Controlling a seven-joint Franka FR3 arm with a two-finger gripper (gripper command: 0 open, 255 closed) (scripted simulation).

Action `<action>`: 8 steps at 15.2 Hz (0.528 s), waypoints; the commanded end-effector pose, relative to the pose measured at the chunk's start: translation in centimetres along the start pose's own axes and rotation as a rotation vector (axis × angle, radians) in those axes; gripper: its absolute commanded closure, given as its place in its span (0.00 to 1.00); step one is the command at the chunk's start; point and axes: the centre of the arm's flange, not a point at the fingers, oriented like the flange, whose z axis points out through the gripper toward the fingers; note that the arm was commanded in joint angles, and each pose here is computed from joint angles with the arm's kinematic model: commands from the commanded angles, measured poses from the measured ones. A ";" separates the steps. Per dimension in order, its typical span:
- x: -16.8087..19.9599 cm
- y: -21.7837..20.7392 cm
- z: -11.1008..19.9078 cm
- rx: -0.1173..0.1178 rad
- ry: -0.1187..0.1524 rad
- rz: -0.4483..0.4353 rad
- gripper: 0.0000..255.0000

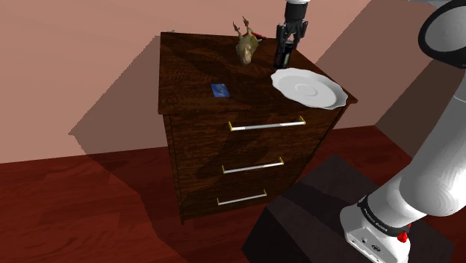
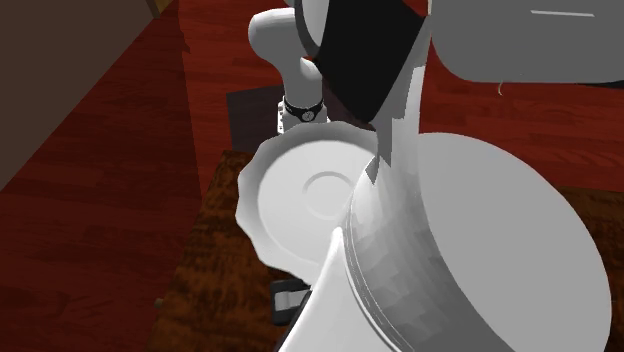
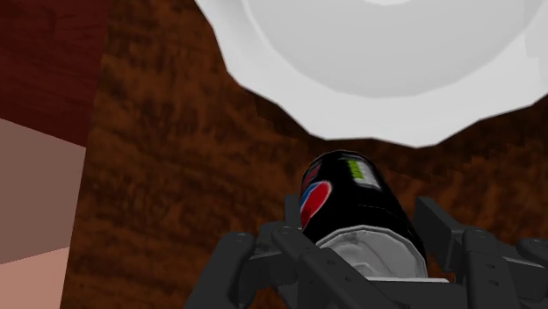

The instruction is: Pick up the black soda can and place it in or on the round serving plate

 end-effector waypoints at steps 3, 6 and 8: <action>-0.1 0.2 -1.8 0.000 0.000 0.000 1.00; -0.3 0.4 -3.4 0.000 0.000 0.000 1.00; -0.3 0.5 -4.4 0.000 0.000 0.000 1.00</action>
